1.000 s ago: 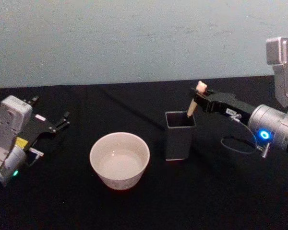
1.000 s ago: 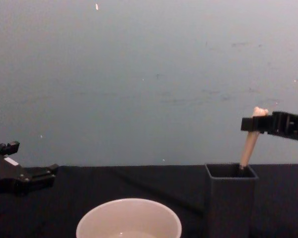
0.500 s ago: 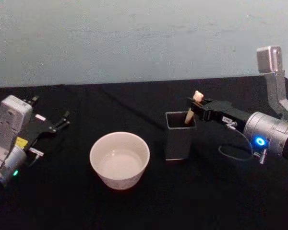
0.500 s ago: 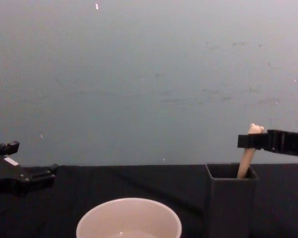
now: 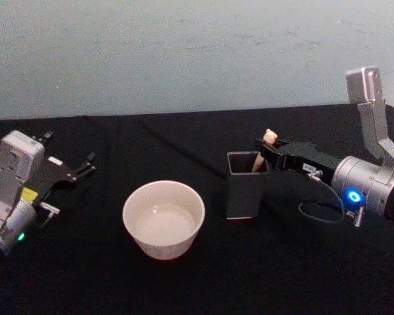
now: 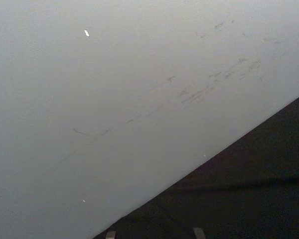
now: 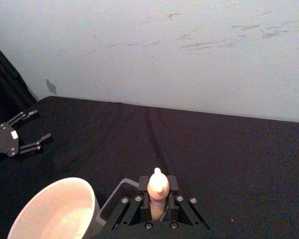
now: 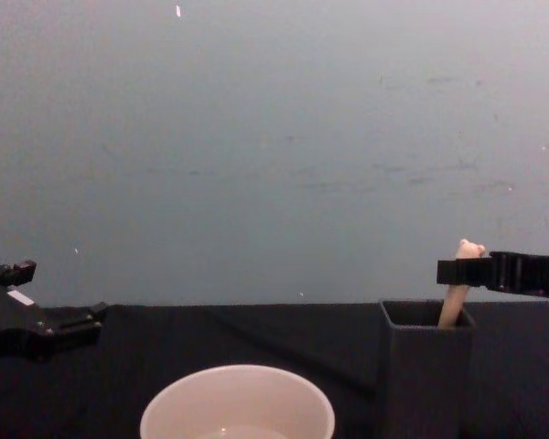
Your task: Pick up the stirring spoon with one hand, stir inside the cup, then place it back in its original position.
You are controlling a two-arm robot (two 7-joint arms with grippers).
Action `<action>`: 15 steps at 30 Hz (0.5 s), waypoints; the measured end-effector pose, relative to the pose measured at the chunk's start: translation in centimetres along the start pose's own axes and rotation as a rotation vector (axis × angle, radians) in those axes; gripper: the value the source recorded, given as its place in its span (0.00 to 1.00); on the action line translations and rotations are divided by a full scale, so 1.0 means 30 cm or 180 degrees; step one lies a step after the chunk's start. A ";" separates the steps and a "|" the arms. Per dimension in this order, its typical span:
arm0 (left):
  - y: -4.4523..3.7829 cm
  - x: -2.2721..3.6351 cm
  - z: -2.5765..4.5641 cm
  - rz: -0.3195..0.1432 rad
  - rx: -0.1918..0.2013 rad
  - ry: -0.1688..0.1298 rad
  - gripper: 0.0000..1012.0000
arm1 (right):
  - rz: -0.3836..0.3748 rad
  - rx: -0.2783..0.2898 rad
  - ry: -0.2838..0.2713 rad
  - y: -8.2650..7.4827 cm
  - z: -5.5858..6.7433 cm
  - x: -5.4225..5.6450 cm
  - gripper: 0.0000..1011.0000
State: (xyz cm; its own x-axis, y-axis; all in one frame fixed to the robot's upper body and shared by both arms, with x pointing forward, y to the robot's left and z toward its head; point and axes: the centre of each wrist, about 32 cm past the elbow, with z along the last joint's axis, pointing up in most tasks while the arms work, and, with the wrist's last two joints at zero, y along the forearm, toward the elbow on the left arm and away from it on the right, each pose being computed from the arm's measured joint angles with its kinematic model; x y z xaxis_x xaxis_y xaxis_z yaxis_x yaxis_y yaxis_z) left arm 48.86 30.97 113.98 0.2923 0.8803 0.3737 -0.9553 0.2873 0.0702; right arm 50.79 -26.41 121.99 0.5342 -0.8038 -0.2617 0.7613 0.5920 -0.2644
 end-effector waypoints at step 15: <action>0.000 0.000 0.000 0.0000 0.0000 0.0000 0.99 | 0.0006 0.0006 0.0004 -0.001 0.001 0.000 0.21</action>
State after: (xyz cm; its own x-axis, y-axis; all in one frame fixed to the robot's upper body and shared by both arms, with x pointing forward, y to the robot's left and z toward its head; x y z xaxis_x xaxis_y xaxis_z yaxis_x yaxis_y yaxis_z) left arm 48.86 30.97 113.98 0.2923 0.8803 0.3737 -0.9553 0.2873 0.0703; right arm 50.78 -26.42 122.02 0.5352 -0.8027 -0.2632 0.7610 0.5934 -0.2621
